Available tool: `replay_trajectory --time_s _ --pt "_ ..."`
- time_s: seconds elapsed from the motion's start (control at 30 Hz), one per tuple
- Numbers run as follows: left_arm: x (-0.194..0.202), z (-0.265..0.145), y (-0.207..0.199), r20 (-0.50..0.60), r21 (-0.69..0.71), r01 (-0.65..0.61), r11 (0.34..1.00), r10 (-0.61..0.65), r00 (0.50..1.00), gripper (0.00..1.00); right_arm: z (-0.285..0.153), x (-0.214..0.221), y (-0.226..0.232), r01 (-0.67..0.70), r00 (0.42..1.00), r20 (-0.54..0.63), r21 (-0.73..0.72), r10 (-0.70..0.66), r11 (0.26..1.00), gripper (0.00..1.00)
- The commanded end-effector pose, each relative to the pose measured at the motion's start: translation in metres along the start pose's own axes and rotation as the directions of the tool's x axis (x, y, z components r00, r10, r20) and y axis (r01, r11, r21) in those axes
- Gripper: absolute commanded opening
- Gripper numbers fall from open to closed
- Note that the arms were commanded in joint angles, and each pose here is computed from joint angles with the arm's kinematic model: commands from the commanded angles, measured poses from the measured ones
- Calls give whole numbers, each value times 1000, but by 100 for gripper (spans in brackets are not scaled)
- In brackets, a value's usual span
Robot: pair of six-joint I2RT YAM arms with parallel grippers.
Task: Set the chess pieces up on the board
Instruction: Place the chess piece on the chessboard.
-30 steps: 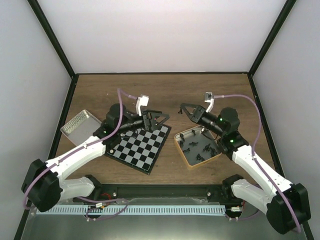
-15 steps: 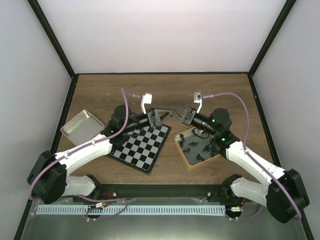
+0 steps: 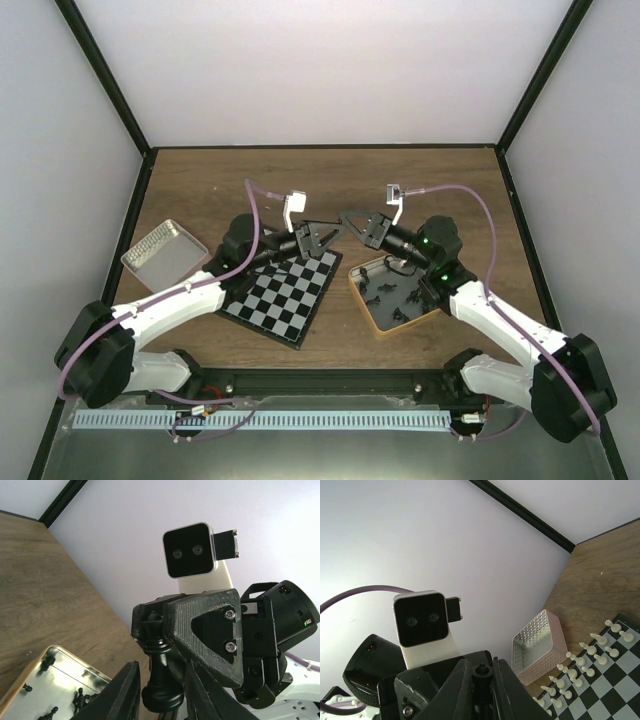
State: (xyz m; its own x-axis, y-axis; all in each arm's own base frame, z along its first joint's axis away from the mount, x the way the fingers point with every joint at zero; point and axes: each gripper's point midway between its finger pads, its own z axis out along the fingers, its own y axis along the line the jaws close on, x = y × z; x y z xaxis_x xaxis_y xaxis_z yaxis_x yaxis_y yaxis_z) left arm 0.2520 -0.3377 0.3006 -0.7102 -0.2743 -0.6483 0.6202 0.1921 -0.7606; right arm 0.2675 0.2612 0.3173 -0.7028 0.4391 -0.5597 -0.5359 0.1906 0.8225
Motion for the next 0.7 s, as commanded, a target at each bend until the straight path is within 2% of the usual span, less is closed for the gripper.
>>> replay_trajectory --time_s 0.0,0.1,0.17,0.27,0.4,0.47,0.53,0.67 --pt "-1 -1 -5 11 15 -68 998 68 998 20 3 -8 25 38 999 9 -71 -37 997 10" --pt "-9 -4 -5 48 -13 -123 992 124 991 6 3 -9 24 66 998 14 -60 -65 996 14" --pt "-13 -8 -7 67 -30 -160 987 162 985 4 4 -10 24 77 997 8 -43 -77 996 19" --pt "-13 -9 -10 40 -43 -260 965 261 964 4 6 -14 27 86 996 -2 -29 -86 996 40" --pt "-5 -15 -12 -26 -50 -404 913 403 915 4 4 -26 29 140 990 15 51 -140 989 61" --pt "-2 -19 -14 -58 -51 -477 878 474 879 4 3 -35 33 190 981 16 100 -193 977 65" --pt "2 -24 -15 -92 -47 -551 833 545 833 4 4 -35 37 253 968 -31 120 -251 960 66" --pt "5 -34 -20 -124 -33 -669 742 661 740 4 5 -18 29 351 924 -217 148 -316 925 65"
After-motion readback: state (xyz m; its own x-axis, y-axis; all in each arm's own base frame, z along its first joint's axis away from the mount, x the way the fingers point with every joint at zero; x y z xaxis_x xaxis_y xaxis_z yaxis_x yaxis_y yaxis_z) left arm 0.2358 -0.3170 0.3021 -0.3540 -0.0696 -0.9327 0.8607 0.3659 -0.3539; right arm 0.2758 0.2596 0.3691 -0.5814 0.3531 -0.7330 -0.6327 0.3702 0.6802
